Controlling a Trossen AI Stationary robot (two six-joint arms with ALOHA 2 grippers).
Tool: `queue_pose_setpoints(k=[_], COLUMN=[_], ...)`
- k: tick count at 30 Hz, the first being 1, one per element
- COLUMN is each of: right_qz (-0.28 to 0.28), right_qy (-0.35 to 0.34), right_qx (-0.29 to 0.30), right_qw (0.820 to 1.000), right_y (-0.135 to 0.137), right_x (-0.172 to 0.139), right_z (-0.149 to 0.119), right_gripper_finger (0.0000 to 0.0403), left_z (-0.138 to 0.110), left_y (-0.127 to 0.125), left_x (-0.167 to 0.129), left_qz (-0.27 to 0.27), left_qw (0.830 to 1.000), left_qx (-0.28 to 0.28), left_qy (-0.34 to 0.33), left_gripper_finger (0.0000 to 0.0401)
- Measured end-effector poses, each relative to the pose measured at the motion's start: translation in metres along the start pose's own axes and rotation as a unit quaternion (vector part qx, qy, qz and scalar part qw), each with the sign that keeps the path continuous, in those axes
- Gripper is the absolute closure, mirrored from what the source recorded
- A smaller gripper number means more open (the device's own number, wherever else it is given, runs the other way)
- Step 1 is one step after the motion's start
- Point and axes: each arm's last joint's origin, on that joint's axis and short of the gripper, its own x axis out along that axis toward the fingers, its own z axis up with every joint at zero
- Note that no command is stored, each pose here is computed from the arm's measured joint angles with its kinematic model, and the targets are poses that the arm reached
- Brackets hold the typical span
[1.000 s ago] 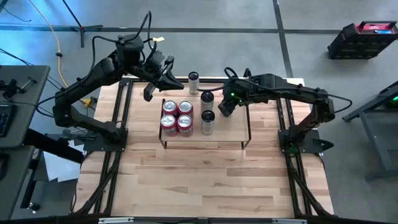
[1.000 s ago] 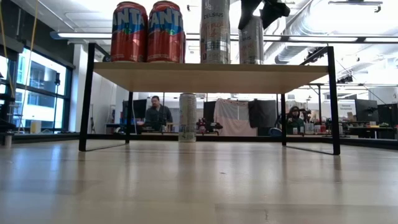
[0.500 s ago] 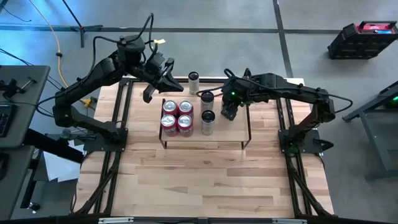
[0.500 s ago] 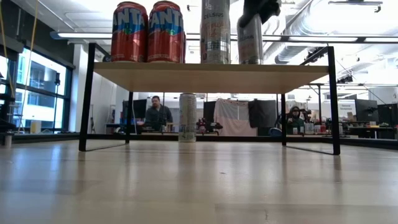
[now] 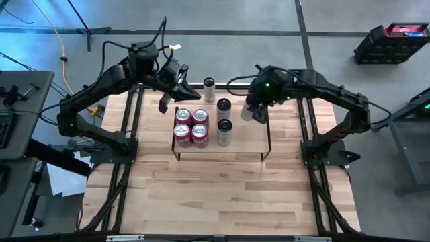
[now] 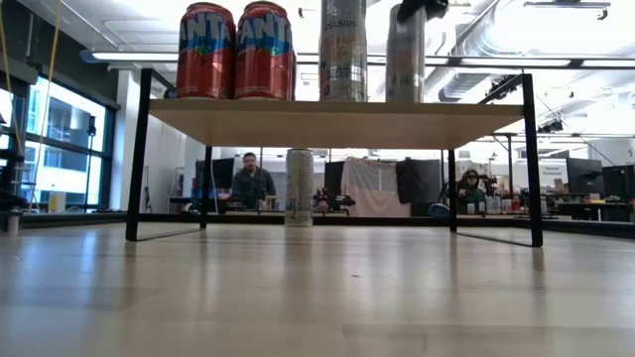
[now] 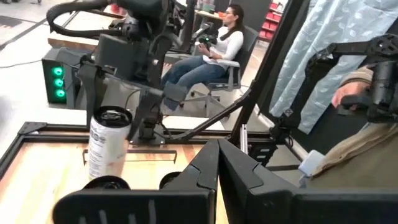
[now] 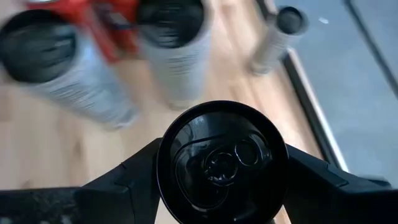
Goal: Place canned beverage on shelf
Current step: Put the white yellow soda can on the shelf
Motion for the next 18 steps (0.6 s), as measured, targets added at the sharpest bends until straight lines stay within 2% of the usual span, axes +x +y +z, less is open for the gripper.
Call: queue_pose_setpoints(k=[11, 14, 18], right_qz=[0.097, 0.136, 0.121], right_qy=[-0.031, -0.026, 0.004], right_qx=[-0.121, -0.124, -0.118], right_qw=[0.987, 0.983, 0.986], right_y=[-0.012, -0.015, -0.018], right_x=[-0.015, -0.001, 0.02], right_z=[-0.006, -0.01, -0.017], right_gripper_finger=[0.0158, 0.0158, 0.0158], left_z=[0.0, 0.001, 0.002], left_y=[-0.012, -0.012, -0.012], left_x=[0.008, 0.008, 0.008], left_qz=[-0.026, -0.026, -0.027], left_qw=[1.0, 1.0, 1.0], left_qx=[0.006, -0.002, -0.003], left_qy=[-0.001, -0.001, -0.005], left_gripper_finger=[0.0401, 0.0401, 0.0401])
